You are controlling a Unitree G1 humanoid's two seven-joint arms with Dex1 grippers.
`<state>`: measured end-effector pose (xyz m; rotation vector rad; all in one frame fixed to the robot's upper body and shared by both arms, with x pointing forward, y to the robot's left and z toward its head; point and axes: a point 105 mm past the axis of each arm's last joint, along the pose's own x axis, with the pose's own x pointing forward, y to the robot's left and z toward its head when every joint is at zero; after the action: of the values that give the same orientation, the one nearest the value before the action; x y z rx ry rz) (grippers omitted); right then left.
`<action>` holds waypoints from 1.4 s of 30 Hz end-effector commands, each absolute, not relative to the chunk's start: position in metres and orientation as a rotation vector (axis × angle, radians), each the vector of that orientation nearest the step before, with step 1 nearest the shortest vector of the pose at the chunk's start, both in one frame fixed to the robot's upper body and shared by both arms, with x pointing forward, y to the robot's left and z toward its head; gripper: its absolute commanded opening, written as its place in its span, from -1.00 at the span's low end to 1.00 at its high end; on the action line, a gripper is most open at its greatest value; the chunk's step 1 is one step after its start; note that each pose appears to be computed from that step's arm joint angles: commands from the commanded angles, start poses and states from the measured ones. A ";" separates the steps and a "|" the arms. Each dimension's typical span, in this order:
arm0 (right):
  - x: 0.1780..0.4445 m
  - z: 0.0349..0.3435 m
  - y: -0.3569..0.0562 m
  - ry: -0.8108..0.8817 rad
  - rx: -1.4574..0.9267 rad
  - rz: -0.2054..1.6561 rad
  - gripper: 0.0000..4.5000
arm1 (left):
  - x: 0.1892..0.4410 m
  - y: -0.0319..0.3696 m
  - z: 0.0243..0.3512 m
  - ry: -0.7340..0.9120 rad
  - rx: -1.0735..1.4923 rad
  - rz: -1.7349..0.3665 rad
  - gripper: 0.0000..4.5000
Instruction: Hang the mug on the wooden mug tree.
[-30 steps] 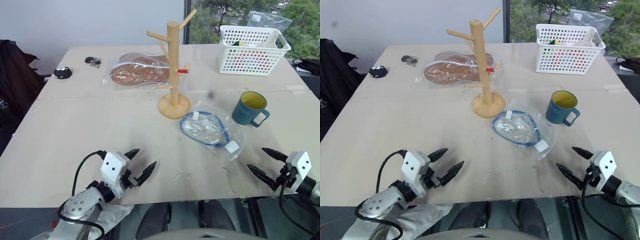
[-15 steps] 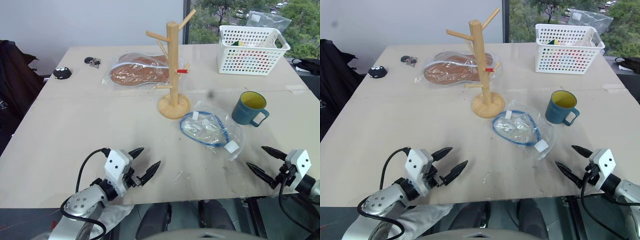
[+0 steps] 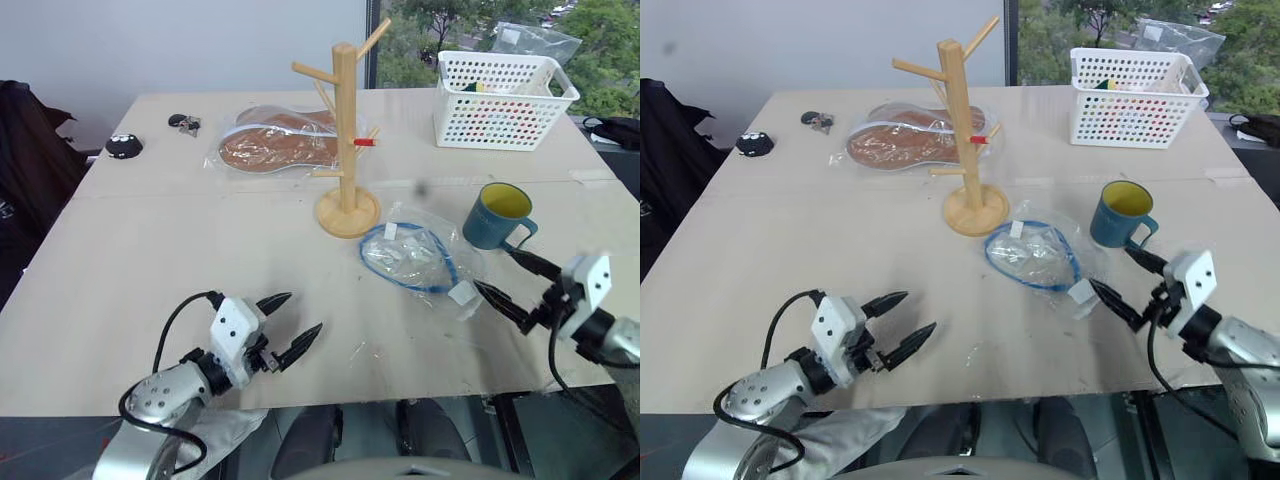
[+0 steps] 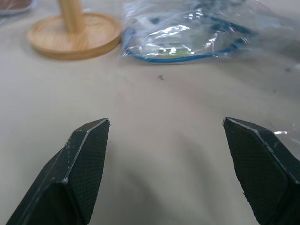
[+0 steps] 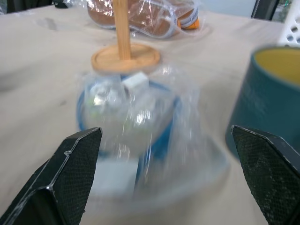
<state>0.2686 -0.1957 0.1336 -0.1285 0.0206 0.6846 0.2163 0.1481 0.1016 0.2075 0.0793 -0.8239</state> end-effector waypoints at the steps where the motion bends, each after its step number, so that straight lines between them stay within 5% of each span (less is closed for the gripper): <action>1: 0.290 0.137 -0.187 0.055 -0.167 0.636 0.99 | 0.224 0.144 0.126 -0.004 0.194 -0.871 0.77; 13: 0.318 0.078 -0.165 0.460 -0.100 0.675 0.99 | 0.220 0.142 0.153 0.027 0.254 -1.012 0.77; 16: 0.314 0.071 -0.158 0.527 -0.061 0.698 0.66 | 0.214 0.143 0.149 0.083 0.259 -1.037 0.77; 21: 0.311 0.069 -0.149 0.549 -0.060 0.728 -0.35 | 0.209 0.143 0.145 0.147 0.270 -1.063 0.77; 25: 0.311 0.071 -0.148 0.541 -0.060 0.731 -0.98 | 0.212 0.142 0.146 0.145 0.272 -1.056 0.77; 31: 0.303 0.086 -0.143 0.489 -0.037 0.796 -0.98 | 0.217 0.137 0.151 0.117 0.252 -1.064 0.77; 42: 0.249 0.172 -0.158 0.335 -0.027 1.048 -0.98 | 0.220 0.110 0.186 0.000 0.148 -1.210 0.77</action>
<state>0.2632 -0.1537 0.1542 -0.0095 0.3646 1.0040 0.2277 0.1204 0.1780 0.1537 0.0268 -1.1457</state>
